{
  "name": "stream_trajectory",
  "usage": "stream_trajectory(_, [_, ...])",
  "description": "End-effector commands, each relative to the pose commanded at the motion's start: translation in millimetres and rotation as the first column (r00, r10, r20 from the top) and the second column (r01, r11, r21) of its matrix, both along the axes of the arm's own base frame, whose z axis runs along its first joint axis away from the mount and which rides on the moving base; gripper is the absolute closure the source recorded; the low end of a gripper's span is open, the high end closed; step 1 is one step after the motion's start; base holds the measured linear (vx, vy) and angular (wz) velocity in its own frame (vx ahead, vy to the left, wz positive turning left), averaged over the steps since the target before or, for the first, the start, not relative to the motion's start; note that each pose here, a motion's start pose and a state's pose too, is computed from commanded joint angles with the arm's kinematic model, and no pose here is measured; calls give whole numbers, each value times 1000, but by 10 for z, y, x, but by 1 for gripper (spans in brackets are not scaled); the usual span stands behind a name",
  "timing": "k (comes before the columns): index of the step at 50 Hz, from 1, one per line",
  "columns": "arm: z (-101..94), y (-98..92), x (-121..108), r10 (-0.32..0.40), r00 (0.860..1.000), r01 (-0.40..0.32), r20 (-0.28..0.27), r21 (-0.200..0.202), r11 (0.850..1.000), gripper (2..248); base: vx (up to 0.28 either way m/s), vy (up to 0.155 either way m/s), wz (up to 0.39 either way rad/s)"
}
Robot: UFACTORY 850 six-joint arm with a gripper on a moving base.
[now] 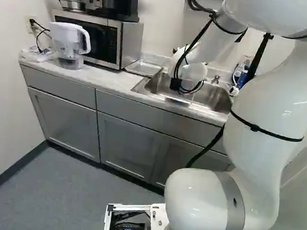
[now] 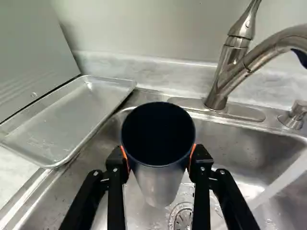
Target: Rinse the cup and place it in the tray
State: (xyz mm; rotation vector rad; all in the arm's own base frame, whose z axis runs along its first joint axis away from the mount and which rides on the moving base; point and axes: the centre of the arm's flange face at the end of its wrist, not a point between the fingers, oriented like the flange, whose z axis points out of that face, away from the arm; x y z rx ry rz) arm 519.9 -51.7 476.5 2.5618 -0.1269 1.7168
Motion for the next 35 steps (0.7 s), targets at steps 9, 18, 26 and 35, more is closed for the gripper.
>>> stream_trajectory(9, [2,-60,-58,-13,1000,13,-1,0,1000,124,0,0,0])
stream_trajectory(18, [3,-122,-115,-26,1000,26,-2,0,1000,124,0,0,0])
stream_trajectory(26, [4,-178,-162,-38,999,38,-3,0,999,124,0,0,0])
stream_trajectory(35, [4,-245,-200,-52,999,52,-3,0,999,124,0,0,0])
